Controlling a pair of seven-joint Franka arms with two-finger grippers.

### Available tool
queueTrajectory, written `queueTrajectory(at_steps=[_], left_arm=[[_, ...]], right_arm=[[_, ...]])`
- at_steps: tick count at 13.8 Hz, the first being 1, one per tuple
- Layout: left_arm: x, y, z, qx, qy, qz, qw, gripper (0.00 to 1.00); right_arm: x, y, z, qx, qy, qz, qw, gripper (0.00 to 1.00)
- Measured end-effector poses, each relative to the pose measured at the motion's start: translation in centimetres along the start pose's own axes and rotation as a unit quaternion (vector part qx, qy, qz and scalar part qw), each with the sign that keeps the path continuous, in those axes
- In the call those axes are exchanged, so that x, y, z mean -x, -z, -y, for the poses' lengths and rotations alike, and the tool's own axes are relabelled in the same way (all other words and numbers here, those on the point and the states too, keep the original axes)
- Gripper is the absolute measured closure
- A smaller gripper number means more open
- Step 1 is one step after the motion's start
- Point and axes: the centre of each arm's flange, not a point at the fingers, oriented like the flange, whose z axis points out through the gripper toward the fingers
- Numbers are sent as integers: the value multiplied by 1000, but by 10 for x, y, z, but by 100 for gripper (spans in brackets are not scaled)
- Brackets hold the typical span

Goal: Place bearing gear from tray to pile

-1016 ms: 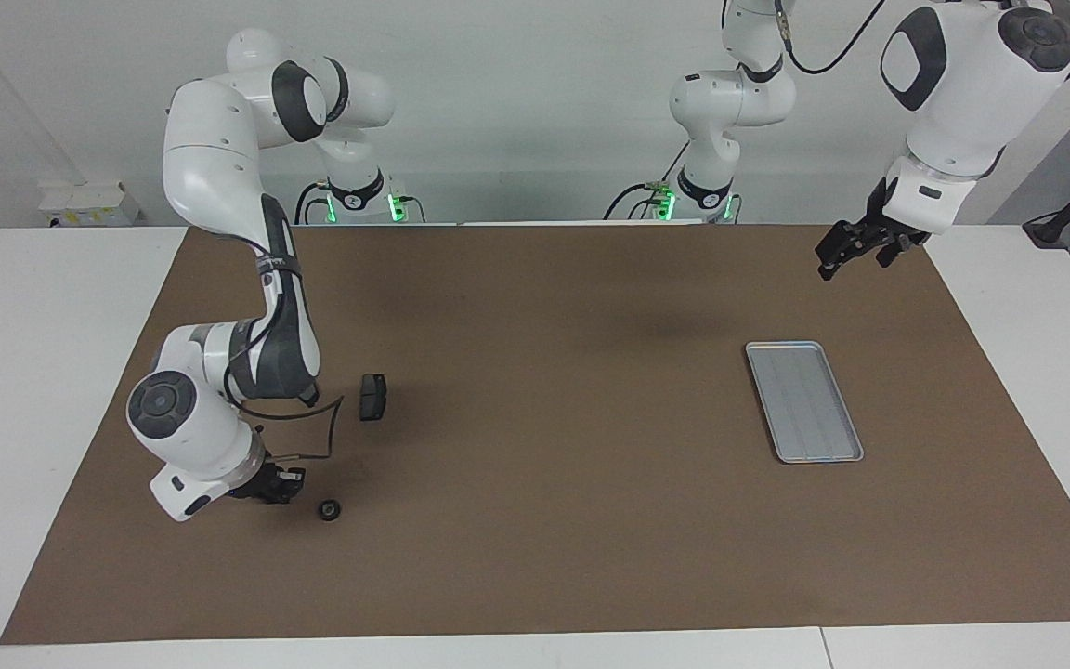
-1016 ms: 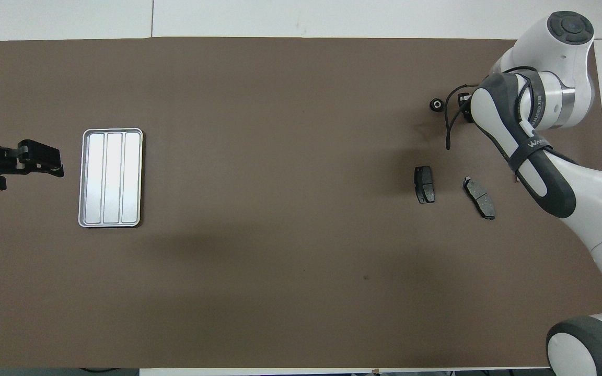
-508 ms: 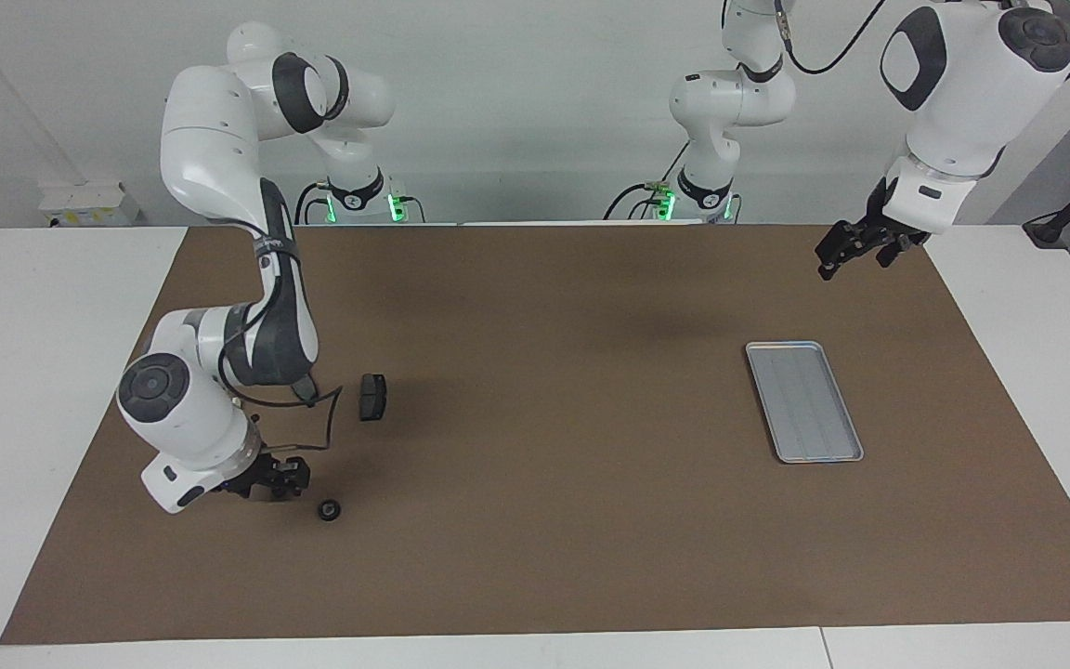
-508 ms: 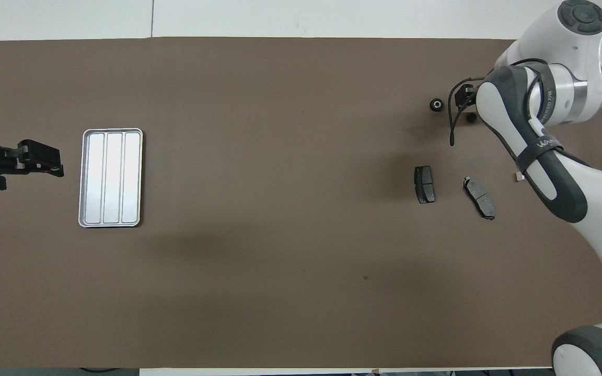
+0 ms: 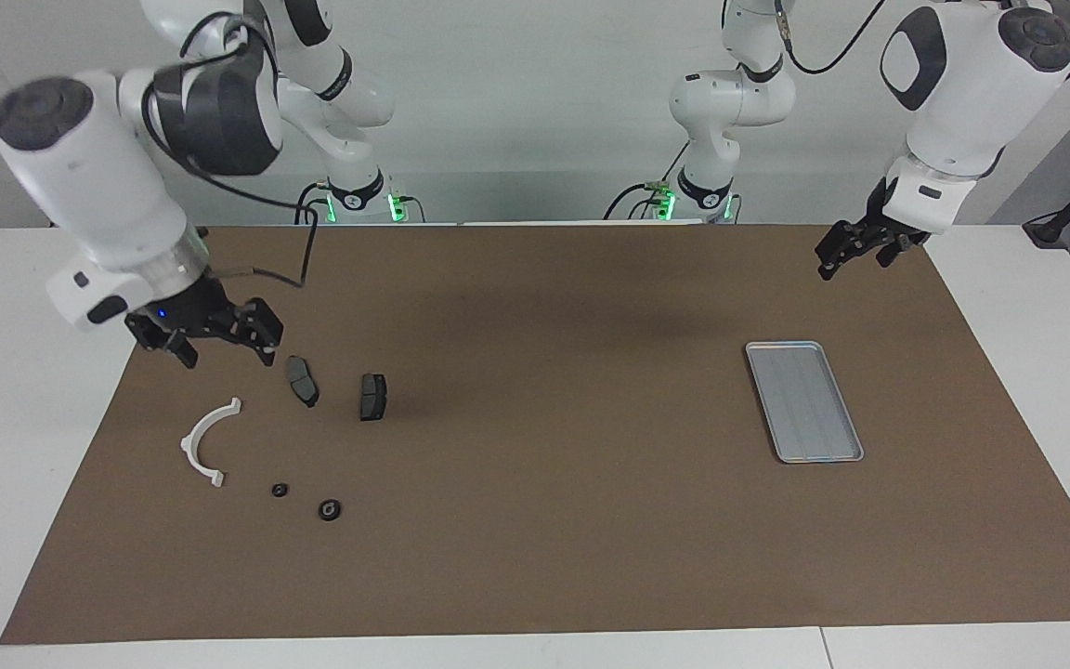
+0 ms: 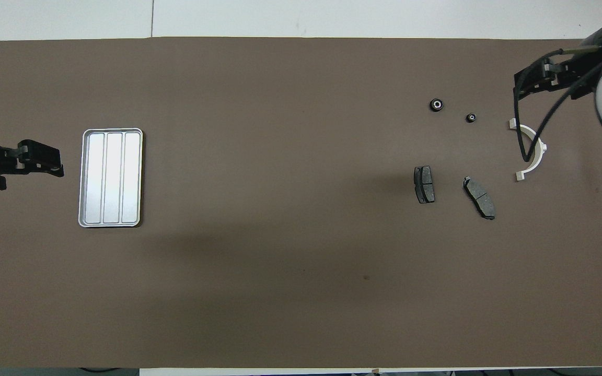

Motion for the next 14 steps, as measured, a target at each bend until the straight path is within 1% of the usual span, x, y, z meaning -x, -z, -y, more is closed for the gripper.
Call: queueTrajectory(at_steps=[2, 5, 7, 9, 14], left_arm=[[0, 0, 0, 0, 0, 0, 1000, 0], [0, 0, 0, 0, 0, 0, 1000, 0], [0, 0, 0, 0, 0, 0, 1000, 0], [0, 0, 0, 0, 0, 0, 1000, 0], [0, 0, 0, 0, 0, 0, 1000, 0]], right_arm=[[23, 41, 12, 10, 9, -23, 1000, 0], [40, 59, 27, 13, 18, -31, 999, 0], [49, 64, 20, 12, 12, -25, 1000, 0], [54, 63, 11, 14, 6, -6, 1000, 0], [61, 71, 8, 14, 4, -11, 1000, 0]])
